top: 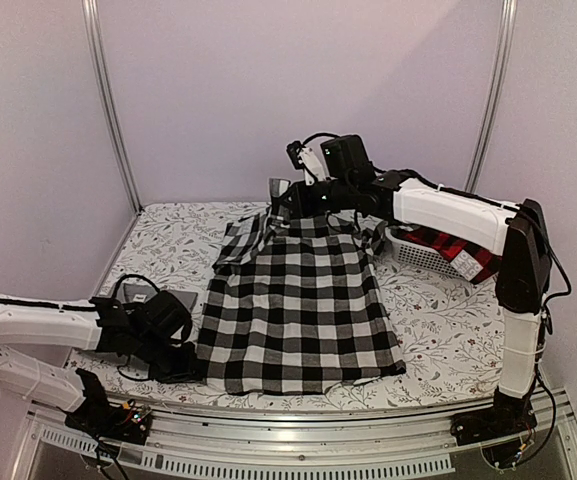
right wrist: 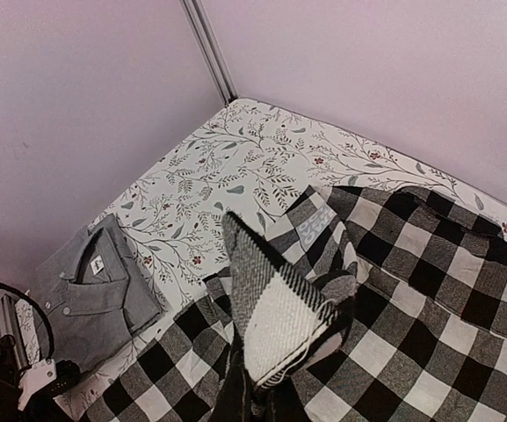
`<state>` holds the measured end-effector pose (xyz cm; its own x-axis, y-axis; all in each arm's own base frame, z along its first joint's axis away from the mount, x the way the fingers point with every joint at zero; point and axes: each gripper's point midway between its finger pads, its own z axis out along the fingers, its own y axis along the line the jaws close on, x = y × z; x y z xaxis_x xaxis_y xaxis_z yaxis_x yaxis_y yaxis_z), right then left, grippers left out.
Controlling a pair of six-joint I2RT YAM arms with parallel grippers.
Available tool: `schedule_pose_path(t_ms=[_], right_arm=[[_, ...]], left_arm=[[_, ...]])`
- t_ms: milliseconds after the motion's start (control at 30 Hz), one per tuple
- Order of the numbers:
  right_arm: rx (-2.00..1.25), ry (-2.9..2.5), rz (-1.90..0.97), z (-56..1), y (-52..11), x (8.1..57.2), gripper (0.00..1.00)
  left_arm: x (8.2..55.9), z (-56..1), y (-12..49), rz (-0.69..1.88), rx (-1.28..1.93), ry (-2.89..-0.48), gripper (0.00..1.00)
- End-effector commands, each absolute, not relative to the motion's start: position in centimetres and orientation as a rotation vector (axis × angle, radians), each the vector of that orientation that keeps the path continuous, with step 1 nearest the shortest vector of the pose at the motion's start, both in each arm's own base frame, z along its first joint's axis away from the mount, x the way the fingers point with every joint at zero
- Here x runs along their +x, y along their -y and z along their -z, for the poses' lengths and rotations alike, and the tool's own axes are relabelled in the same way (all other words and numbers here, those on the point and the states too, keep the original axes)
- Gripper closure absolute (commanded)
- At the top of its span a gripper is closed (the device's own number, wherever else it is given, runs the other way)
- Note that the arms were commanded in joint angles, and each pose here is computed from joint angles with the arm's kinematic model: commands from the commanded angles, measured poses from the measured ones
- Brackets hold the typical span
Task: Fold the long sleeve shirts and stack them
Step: Pick up the shirt from the center of the board.
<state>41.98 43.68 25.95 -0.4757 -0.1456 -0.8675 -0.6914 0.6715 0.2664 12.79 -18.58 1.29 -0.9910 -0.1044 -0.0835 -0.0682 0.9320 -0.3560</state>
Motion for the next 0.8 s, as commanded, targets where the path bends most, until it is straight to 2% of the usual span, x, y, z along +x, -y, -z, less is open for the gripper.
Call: schedule_pose_path(t_ms=[0,467,767], right_arm=[[-0.626,-1.912,-0.737,-29.9,-42.7,42.4,1.0],[-0.525,-1.761,-0.49,-36.7,-37.4,46.9,1.0],[-0.431,-1.81,-0.32,-35.9,-31.9,48.3,1.0]], left_arm=[[13.4,-1.8,19.3,0.551,-0.121,-2.954,0.98],[15.2,-8.4,23.7,0.55,0.228,-2.893,1.0],[15.0,-11.9,28.6,0.671,0.602,-2.84,1.0]])
